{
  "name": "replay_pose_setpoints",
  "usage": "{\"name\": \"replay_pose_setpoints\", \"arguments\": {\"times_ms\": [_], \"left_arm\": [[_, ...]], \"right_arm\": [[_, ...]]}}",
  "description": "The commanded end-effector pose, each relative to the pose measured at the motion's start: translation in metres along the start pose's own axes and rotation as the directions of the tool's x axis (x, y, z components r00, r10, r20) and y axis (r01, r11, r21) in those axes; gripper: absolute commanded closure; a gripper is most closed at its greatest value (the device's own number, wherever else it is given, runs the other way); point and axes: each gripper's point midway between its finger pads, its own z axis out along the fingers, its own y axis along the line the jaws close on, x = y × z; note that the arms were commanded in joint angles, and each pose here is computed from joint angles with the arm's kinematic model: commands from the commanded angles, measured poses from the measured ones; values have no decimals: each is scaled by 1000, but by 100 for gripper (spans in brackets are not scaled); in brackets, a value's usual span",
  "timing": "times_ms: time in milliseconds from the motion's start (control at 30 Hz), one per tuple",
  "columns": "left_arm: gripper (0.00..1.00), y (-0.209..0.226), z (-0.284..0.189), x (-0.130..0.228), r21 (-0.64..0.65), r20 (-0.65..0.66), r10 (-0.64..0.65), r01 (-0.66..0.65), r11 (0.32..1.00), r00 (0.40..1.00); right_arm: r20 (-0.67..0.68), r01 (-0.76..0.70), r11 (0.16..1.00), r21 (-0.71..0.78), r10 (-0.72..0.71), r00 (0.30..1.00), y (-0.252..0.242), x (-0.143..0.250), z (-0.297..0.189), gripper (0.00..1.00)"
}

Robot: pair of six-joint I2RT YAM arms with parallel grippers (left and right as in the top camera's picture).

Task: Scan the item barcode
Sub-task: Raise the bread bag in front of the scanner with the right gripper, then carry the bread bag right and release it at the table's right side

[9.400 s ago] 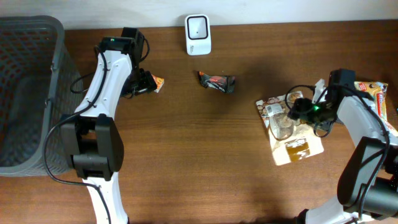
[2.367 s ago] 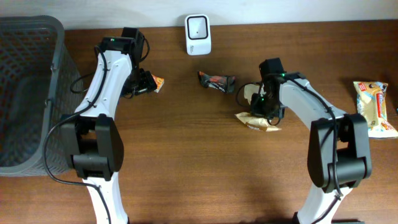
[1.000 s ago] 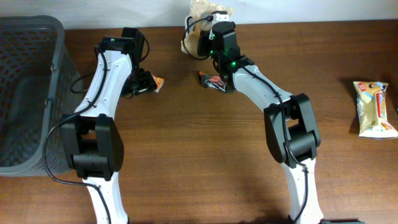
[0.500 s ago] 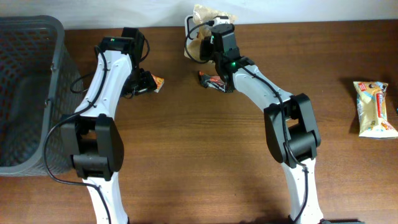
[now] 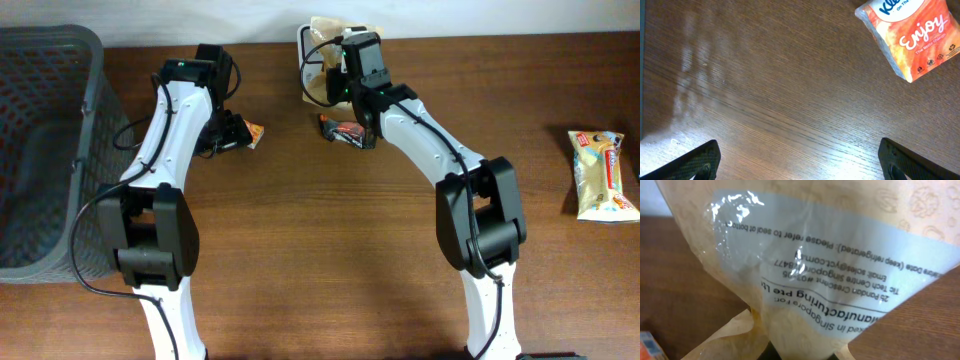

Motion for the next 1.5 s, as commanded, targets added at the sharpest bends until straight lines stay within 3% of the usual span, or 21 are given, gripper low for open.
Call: {"name": "replay_pose_setpoints", "arguments": {"times_ms": [0, 300, 700, 1067, 1167, 1300, 1467], "left_arm": [[1, 0, -2, -1, 0, 7, -11, 11, 1000, 1000], [1, 0, -2, -1, 0, 7, -11, 11, 1000, 1000], [1, 0, -2, -1, 0, 7, -11, 11, 1000, 1000], [1, 0, -2, -1, 0, 7, -11, 11, 1000, 1000], [1, 0, -2, -1, 0, 7, -11, 11, 1000, 1000], [1, 0, -2, -1, 0, 7, -11, 11, 1000, 1000], [1, 0, -2, -1, 0, 7, -11, 11, 1000, 1000]], "right_arm": [[70, 60, 998, -25, -58, 996, 14, -44, -29, 96], [131, 29, 995, -100, -15, 991, 36, -104, -72, 96], [239, 22, 993, -115, 6, 971, 35, -88, 11, 96], [200, 5, 998, -67, 9, 980, 22, -79, 15, 96], [220, -49, 999, -14, 51, 974, 3, -97, -5, 96], [243, -242, 966, 87, 215, 946, -70, -125, -50, 96], [221, -523, 814, 251, 478, 850, -200, -107, -99, 96]]}}
